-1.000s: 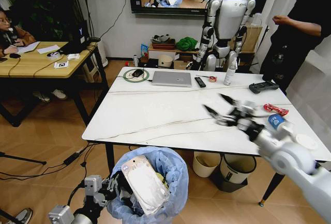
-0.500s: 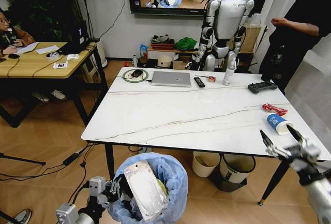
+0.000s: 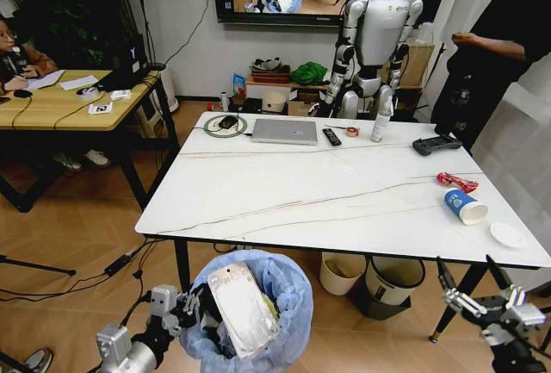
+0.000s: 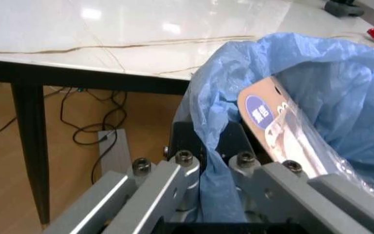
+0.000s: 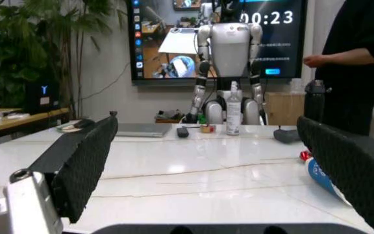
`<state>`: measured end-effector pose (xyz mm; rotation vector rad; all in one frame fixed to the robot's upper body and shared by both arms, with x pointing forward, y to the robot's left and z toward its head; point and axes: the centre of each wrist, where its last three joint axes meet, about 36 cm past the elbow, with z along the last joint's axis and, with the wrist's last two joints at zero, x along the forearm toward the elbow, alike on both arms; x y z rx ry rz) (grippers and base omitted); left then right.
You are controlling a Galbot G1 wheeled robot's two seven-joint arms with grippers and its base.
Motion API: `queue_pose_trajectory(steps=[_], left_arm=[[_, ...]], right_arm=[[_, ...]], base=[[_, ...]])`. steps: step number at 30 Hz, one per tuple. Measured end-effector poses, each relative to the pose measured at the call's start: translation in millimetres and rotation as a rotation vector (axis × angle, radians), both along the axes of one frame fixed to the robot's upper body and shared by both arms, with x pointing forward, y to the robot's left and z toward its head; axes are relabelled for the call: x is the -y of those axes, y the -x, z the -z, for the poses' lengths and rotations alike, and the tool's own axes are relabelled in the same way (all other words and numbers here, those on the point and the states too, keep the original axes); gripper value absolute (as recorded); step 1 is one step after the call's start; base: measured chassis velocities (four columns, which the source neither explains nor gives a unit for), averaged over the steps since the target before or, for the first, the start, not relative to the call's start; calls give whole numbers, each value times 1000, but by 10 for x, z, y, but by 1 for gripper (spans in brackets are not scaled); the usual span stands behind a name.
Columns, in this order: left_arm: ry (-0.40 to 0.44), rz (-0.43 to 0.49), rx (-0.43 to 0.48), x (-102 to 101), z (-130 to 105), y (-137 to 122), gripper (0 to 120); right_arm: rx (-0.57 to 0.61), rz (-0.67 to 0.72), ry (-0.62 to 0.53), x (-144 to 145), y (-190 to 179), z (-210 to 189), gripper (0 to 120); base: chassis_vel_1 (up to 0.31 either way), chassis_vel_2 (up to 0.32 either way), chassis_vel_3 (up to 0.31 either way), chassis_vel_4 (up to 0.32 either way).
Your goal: Pick up the trash bin and place the trash from the table into it.
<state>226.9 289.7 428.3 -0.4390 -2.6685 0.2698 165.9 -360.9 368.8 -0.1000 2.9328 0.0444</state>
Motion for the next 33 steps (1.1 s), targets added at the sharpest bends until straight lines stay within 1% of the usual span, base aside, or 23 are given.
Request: queue_pose_trajectory(steps=[4,11,13,15,20,25,33], left_arm=[[9,-15,-3,-2,34,-10,0],[26,-62,-23,40,130,131,0],[27,-66,-24,39,135,137,0],[36,-98,-37,73,174,217,0],[31,-113,-37,140,203,330,0],[45,-128,-8,178,160,293,0],[41,-129,-23,169,231,269,0]], right_arm=[[1,34,-16,-33,18,35,100],[12,56,-45,43,-31,154,100],[13,55,-45,54,-38,170,100],[35,34,-47,99,-64,303,100],[45,25,-57,71,-16,476,100],[70,27,-62,86,-122,507,100],[77,30,-85,52,-211,559,100]], base=[[0,0,0,0],[0,0,0,0],[0,0,0,0],[0,0,0,0],[0,0,0,0],[-52,-55,48,61],[-119,-117,121,122]])
